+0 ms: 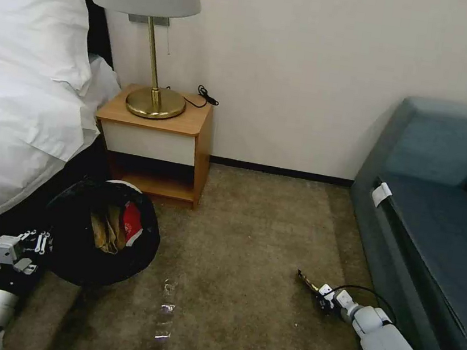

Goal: Pick up the trash bin, then pick up the garbage on the floor and place it into the trash bin.

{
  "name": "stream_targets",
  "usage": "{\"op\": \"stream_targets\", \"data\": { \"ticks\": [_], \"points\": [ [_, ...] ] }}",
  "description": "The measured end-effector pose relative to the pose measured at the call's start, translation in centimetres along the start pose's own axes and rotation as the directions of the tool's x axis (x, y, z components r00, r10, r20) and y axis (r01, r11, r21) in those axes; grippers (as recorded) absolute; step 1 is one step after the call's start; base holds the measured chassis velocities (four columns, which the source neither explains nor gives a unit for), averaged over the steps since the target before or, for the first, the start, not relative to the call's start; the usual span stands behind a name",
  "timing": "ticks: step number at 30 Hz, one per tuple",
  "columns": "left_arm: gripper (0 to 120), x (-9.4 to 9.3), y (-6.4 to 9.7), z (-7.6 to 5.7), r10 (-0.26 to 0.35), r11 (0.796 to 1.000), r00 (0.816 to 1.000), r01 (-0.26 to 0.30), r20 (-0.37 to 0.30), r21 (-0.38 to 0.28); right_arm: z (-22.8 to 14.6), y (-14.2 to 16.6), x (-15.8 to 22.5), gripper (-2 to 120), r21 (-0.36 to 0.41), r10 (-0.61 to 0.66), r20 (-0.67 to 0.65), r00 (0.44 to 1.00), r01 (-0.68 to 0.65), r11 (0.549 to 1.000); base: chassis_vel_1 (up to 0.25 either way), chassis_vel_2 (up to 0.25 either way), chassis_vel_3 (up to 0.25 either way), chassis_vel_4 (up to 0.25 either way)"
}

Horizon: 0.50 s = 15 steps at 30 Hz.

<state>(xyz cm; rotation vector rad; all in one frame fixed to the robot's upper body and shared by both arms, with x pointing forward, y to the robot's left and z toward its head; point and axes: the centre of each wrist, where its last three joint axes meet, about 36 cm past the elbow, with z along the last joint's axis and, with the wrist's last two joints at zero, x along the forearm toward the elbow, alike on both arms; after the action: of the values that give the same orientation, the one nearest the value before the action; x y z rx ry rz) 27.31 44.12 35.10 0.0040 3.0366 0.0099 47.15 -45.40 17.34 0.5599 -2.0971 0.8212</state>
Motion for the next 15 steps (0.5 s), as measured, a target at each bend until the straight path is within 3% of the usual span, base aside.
{"op": "stream_targets", "data": {
  "ticks": [13,15],
  "points": [
    [3,-0.9,-0.4,0.6,0.015,1.0,1.0,-0.015,-0.001,0.006,-0.4,-3.2,3.9,0,0.064,0.026,0.109,0.994,-0.033,0.997,-0.008,-0.003,-0.001,-0.003],
    [3,-1.2,-1.0,1.2,0.027,1.0,1.0,-0.026,-0.011,0.008,-1.3,-4.8,5.3,0,0.107,0.026,0.189,0.982,-0.047,0.993,0.0,0.0,0.0,0.0]
  ]
}}
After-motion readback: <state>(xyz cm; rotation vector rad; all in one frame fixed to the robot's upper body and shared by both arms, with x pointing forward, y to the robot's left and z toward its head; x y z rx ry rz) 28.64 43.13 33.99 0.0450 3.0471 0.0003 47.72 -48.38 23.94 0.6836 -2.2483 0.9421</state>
